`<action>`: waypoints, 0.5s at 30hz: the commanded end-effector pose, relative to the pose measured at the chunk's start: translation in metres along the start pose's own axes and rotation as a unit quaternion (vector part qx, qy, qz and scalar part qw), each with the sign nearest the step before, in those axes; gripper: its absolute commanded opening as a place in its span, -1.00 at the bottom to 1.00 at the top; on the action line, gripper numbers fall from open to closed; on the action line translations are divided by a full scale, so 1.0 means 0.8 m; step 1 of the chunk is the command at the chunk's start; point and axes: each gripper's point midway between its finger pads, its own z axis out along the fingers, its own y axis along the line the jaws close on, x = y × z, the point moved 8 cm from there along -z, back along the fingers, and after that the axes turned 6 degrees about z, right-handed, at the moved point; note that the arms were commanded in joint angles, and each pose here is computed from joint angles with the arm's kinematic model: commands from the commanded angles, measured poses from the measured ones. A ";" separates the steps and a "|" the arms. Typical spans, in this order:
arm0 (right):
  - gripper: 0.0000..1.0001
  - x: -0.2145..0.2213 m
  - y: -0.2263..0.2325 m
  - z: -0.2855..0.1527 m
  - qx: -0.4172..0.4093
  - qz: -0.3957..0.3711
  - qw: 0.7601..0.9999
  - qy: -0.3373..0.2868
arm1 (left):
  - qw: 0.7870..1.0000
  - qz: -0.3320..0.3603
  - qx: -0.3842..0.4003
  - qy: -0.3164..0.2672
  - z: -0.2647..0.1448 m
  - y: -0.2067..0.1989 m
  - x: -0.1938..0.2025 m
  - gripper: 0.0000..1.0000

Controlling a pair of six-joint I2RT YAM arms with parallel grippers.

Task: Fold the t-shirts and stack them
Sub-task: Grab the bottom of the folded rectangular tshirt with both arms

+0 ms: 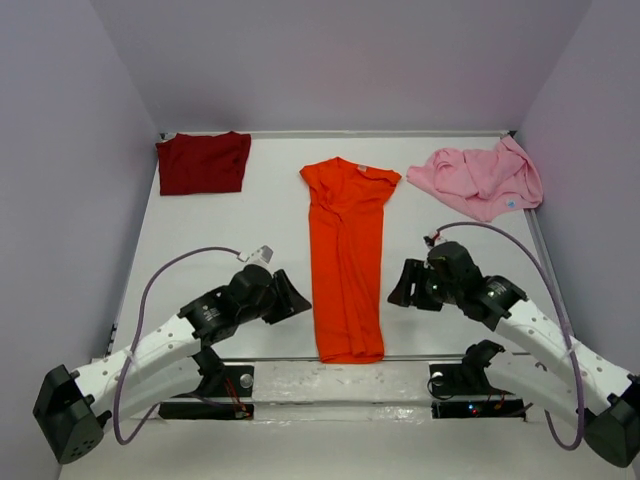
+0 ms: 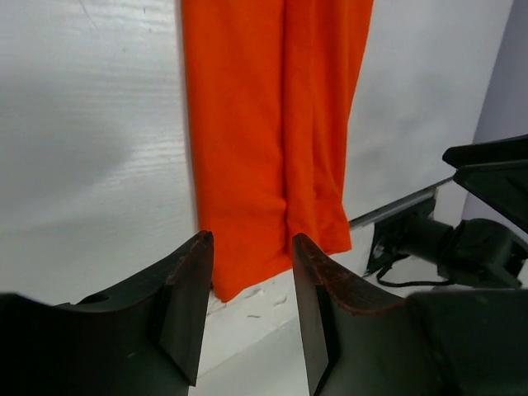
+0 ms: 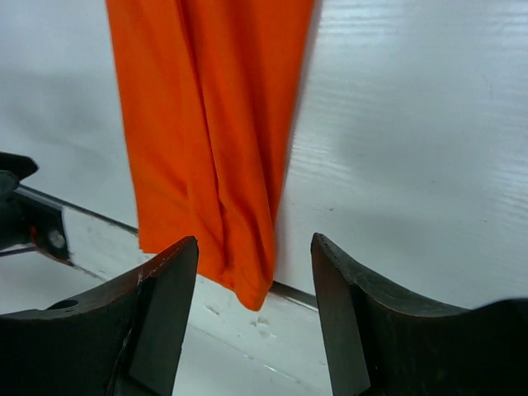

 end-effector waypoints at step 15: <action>0.24 0.107 0.016 0.065 0.114 -0.066 0.988 0.077 | 0.985 0.064 -0.114 0.116 0.029 0.009 0.126 0.04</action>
